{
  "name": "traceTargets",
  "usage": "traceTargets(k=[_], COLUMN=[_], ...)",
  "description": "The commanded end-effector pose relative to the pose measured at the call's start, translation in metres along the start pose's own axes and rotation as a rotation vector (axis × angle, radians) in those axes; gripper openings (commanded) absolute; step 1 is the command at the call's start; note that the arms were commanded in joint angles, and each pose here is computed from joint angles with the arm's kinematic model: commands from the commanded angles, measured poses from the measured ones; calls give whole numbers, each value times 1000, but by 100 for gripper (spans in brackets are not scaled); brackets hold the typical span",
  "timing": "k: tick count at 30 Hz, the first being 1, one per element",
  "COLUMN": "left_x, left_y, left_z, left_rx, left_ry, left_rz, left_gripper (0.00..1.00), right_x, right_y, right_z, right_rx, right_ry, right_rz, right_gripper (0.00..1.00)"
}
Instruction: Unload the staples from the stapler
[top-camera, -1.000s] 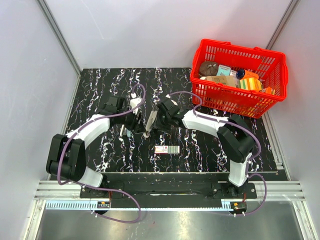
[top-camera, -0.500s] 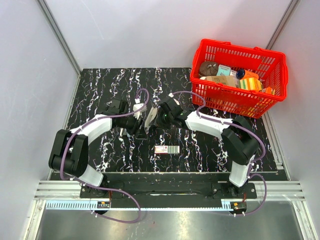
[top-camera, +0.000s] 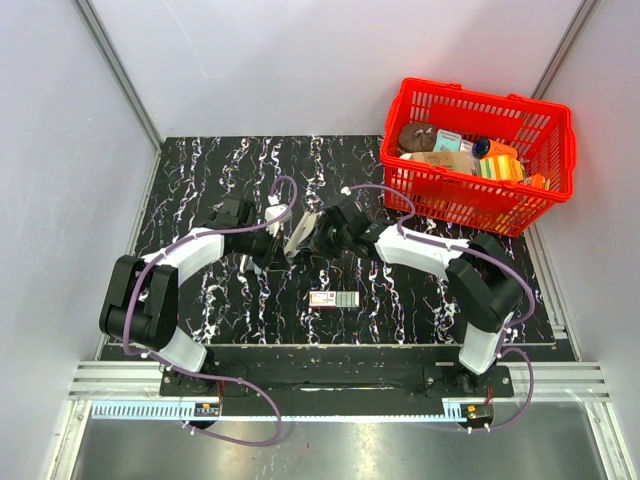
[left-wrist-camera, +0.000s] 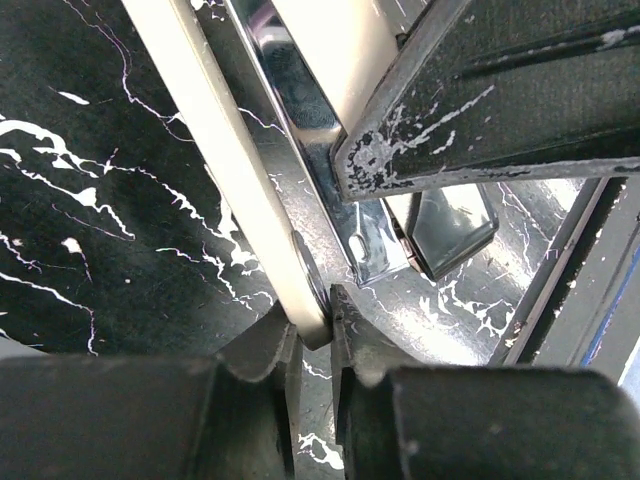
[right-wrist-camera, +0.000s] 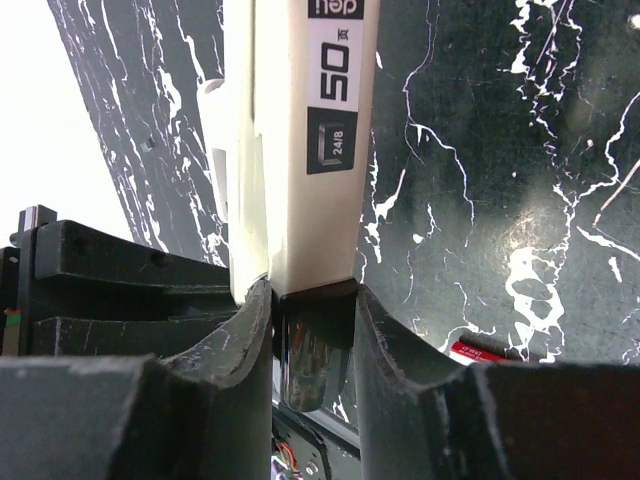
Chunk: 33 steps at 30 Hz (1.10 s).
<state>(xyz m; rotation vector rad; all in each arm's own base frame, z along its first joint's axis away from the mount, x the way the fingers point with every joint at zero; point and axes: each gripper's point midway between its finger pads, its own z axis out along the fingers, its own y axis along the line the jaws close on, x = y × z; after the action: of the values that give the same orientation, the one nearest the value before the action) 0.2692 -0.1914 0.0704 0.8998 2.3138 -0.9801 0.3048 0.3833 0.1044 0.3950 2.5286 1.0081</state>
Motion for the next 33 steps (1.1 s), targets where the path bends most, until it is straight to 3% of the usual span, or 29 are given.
traceTargets(k=[1, 16, 33], left_x=[-40, -71, -129], left_y=[-4, 49, 95], left_z=[-5, -14, -33], left_rx=[1, -248, -491], left_ry=[-112, -137, -182], left_rz=[165, 292, 485], left_gripper=[3, 0, 0], right_x=[-9, 14, 44], right_y=[44, 22, -29], right_z=[-20, -39, -82], right_rx=[-166, -185, -148], right_ry=[-18, 99, 184], right_rz=[-19, -125, -452], right_gripper=[0, 0, 0])
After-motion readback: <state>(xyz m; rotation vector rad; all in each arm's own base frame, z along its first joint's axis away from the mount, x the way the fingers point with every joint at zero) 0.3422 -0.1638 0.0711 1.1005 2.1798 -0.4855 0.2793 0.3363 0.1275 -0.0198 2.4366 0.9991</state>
